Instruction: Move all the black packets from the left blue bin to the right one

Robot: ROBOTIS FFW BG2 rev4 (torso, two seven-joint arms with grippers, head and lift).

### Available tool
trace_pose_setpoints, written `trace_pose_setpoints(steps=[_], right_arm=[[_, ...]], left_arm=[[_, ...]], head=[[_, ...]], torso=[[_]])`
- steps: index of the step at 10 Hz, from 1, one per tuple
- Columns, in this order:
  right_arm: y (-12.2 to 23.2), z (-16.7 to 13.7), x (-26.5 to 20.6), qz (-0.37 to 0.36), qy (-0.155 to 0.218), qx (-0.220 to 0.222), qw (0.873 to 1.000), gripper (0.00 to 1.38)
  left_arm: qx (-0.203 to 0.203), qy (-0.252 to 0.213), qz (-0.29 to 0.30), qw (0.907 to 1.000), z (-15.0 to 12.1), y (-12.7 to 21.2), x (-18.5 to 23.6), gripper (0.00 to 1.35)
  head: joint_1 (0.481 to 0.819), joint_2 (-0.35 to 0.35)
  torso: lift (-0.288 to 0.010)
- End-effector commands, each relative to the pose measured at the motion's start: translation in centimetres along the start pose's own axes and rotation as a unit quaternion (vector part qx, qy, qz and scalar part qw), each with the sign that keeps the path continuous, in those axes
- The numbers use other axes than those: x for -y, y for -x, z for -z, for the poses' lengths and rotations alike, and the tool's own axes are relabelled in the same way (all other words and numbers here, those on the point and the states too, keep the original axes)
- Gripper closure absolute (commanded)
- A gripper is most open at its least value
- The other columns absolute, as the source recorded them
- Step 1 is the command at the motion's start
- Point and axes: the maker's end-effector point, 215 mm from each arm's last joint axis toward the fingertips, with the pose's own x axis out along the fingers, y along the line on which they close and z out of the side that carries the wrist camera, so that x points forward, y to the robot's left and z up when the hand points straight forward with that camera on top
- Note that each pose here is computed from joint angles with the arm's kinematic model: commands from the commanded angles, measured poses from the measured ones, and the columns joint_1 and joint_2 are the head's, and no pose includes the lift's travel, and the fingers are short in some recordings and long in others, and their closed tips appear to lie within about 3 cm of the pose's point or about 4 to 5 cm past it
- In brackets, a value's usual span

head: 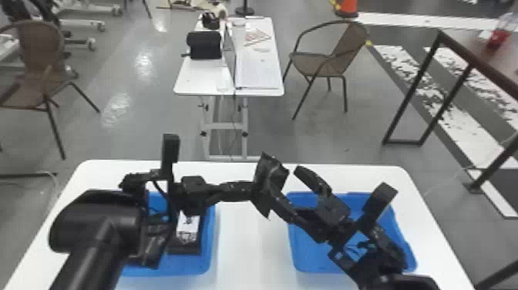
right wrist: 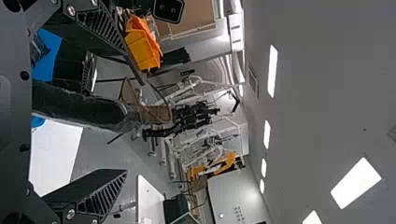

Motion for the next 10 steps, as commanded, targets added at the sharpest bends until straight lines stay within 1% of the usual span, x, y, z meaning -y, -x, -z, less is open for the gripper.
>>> trace_pose_setpoints(steps=[1, 2, 3, 4, 5, 6, 7, 10], right_arm=[[-1.5, 0.6, -0.3, -0.011, -0.010, -0.003, 1.000, 0.12], [-2.4, 0.7, -0.2, -0.014, -0.028, 0.001, 1.000, 0.12], [-3.1, 0.5, 0.0, -0.015, -0.030, 0.004, 0.999, 0.19], [-3.0, 0.6, 0.4, -0.011, -0.032, 0.004, 0.999, 0.75], [-2.5, 0.9, 0.9, 0.009, -0.049, 0.011, 0.999, 1.26], [-2.0, 1.2, 1.1, 0.019, -0.073, 0.027, 0.997, 1.28], [-1.7, 1.6, 1.0, 0.022, -0.081, 0.028, 0.996, 1.28], [-1.7, 1.3, 1.3, 0.024, -0.082, 0.035, 0.996, 1.28]], left_arm=[[-0.002, -0.005, 0.014, 0.9999, -0.6, -1.2, 0.6, 1.21], [-0.004, -0.005, 0.023, 0.9997, -0.8, -1.9, 1.1, 1.21], [-0.006, -0.003, 0.028, 0.9996, -0.6, -2.4, 1.4, 1.21], [-0.005, 0.000, 0.030, 0.9995, -0.6, -2.6, 1.6, 1.21], [-0.001, 0.003, 0.028, 0.9996, -0.6, -2.5, 1.5, 1.21], [0.003, 0.006, 0.026, 0.9996, -0.5, -2.2, 1.4, 1.21], [0.004, 0.010, 0.022, 0.9997, -0.2, -2.0, 1.1, 1.21], [0.013, 0.021, 0.017, 0.9995, 0.0, -1.8, 1.0, 1.21]], head=[[0.695, -0.086], [0.695, -0.085], [0.695, -0.086], [0.695, -0.088], [0.695, -0.092], [0.695, -0.099], [0.695, -0.102], [0.695, -0.098]], torso=[[0.000], [0.000], [0.000], [0.000], [0.000], [0.000], [0.000], [0.000]])
